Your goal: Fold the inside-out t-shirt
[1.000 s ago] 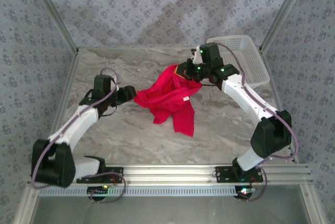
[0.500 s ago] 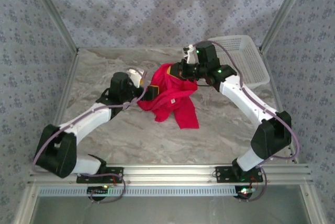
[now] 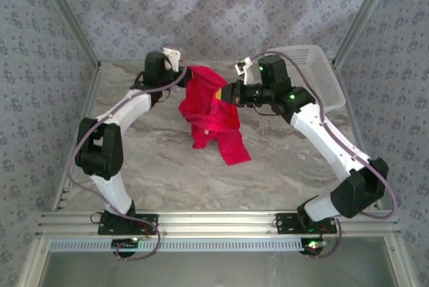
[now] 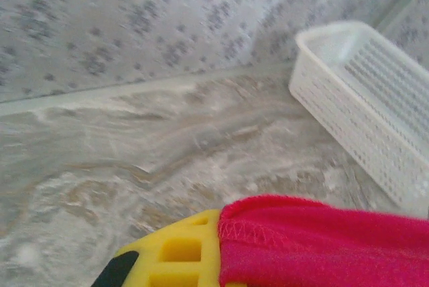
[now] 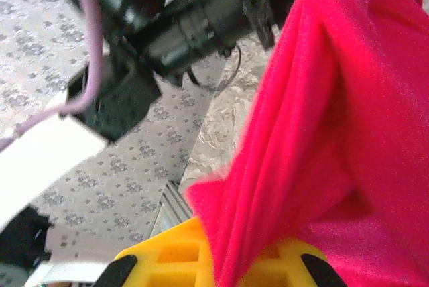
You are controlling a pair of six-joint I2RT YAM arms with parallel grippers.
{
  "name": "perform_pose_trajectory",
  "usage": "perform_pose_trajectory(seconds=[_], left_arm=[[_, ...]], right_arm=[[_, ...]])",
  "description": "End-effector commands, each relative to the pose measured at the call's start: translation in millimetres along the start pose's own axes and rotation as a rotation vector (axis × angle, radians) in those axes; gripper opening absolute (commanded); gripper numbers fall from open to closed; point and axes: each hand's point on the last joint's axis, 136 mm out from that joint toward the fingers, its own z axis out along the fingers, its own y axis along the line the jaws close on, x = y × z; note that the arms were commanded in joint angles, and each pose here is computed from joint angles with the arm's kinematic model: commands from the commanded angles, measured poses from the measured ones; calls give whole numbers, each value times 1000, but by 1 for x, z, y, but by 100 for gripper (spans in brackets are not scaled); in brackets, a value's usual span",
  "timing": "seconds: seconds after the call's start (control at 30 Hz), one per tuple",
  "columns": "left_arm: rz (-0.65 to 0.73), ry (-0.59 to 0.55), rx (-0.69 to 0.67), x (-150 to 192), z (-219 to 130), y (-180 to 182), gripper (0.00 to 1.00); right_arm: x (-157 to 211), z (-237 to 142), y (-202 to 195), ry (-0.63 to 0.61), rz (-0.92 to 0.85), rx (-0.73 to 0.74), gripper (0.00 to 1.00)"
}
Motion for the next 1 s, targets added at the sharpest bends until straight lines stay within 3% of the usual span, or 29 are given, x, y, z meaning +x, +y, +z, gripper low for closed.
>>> perform_pose_trajectory(seconds=[0.0, 0.17, 0.33, 0.43, 0.57, 0.7, 0.8, 0.87, 0.97], left_arm=[[-275, 105, -218, 5, -25, 80, 0], [-360, 150, -378, 24, -55, 111, 0], [-384, 257, -674, 75, -96, 169, 0], [-464, 360, -750, 106, -109, 196, 0], [-537, 423, -682, 125, -96, 191, 0], [-547, 344, -463, 114, -78, 147, 0], [-474, 260, -342, 99, -81, 109, 17], [-454, 239, -303, 96, -87, 93, 19], [-457, 261, -278, 99, -90, 81, 9]], right_arm=[[5, -43, 55, -31, -169, -141, 0], [3, -57, 47, -62, -179, -150, 0], [-5, -82, 2, -151, -94, -94, 0], [-5, -91, -26, -188, -23, -42, 0], [0, -68, -59, -151, 39, 29, 0], [9, -30, -92, -85, 96, 99, 0], [7, -12, -105, -66, 109, 132, 0], [7, -4, -111, -57, 91, 183, 0], [12, 14, -117, -22, 33, 325, 0]])
